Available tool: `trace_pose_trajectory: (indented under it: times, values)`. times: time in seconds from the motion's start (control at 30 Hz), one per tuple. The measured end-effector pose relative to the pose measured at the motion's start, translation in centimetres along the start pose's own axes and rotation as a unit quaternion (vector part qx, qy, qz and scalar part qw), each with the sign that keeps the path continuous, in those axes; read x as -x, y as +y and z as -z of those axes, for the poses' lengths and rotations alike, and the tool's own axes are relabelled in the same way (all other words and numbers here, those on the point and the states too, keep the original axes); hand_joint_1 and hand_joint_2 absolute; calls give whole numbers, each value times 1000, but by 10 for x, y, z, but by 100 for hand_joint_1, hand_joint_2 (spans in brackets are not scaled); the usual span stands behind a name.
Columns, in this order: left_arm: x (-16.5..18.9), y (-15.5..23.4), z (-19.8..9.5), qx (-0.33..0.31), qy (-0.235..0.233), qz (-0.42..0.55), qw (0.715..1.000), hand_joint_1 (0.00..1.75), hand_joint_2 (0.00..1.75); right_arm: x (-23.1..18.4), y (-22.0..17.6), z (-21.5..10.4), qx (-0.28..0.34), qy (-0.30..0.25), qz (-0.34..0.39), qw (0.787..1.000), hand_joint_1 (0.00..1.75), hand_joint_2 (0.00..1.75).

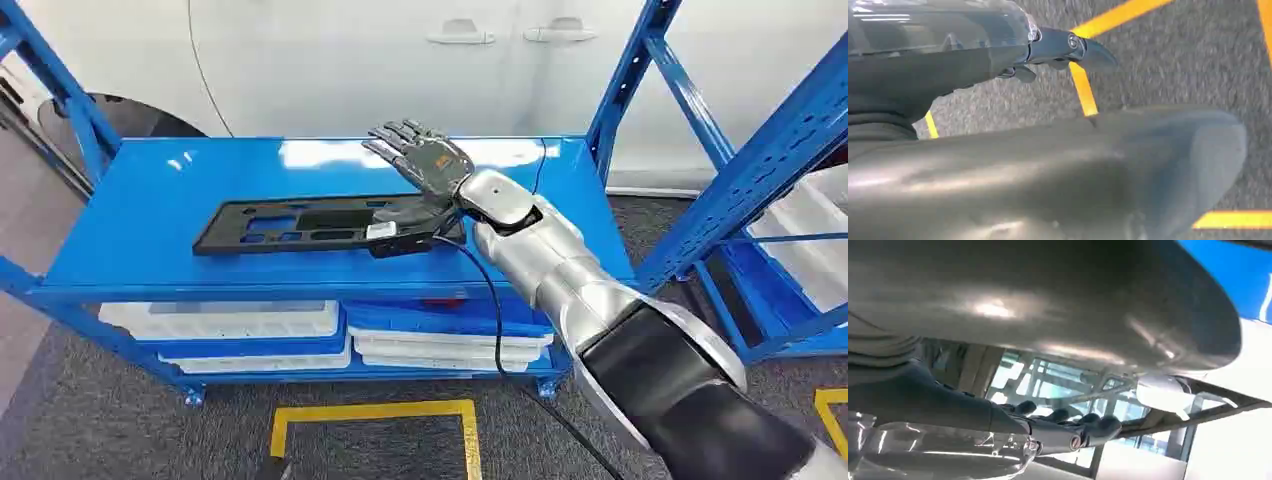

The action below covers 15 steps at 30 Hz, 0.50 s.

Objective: Take the parts from the cabinet and place them on the table.

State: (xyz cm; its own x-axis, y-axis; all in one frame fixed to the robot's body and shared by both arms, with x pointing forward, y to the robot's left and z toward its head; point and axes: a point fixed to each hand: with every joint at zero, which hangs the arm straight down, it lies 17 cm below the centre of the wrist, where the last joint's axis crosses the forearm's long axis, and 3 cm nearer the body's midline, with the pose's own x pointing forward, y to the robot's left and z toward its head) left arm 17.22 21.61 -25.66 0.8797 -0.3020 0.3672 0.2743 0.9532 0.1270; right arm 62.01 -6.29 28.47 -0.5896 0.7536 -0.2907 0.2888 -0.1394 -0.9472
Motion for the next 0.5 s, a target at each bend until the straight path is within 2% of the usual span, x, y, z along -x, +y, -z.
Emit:
trace_pose_trajectory:
  times: [0.17, 0.5]
  values:
    - [0, 1, 0, -1, 0, 0, 1000, 0, 0, -9, -2, 2, 1, -14, 8, 1000, 0, 0]
    - [3, 1, 0, -1, 2, -2, 1000, 0, 0, -46, 23, -4, -7, -32, 67, 997, 0, 0]
